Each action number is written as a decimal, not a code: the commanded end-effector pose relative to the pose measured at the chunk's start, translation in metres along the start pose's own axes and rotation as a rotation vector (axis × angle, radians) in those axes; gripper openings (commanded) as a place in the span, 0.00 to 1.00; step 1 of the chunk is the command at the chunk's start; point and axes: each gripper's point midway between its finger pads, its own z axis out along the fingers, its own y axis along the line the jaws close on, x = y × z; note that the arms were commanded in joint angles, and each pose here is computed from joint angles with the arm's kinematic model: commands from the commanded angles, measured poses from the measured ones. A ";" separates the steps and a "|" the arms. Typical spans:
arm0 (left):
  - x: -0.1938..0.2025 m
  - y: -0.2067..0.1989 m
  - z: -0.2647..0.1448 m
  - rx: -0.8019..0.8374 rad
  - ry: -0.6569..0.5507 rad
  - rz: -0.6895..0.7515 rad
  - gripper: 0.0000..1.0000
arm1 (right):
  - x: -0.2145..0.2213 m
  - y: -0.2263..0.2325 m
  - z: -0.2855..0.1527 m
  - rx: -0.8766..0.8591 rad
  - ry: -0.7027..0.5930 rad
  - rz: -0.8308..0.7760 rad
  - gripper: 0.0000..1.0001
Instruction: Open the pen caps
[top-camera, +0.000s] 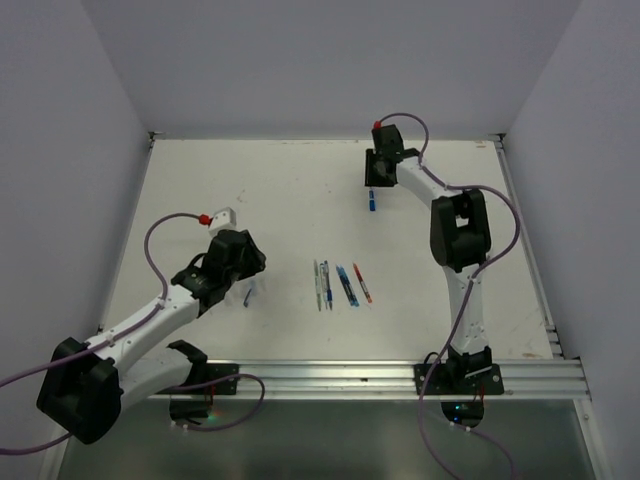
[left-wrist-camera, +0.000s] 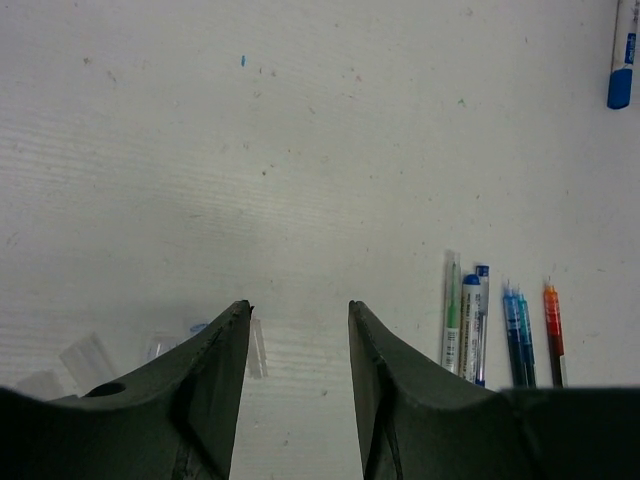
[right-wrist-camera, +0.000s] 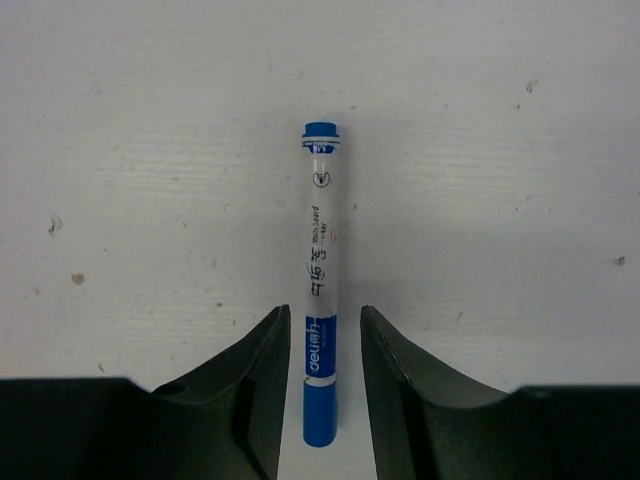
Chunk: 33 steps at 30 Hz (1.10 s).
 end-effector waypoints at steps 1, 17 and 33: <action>-0.005 -0.009 0.006 0.048 -0.028 0.009 0.47 | -0.022 0.011 0.005 -0.041 -0.039 -0.033 0.38; -0.005 -0.011 0.009 0.061 -0.036 0.009 0.48 | -0.009 -0.001 0.043 0.046 0.028 -0.060 0.22; -0.002 -0.112 -0.031 0.654 0.021 0.118 0.40 | -0.085 0.070 -0.118 -0.437 -0.338 0.145 0.00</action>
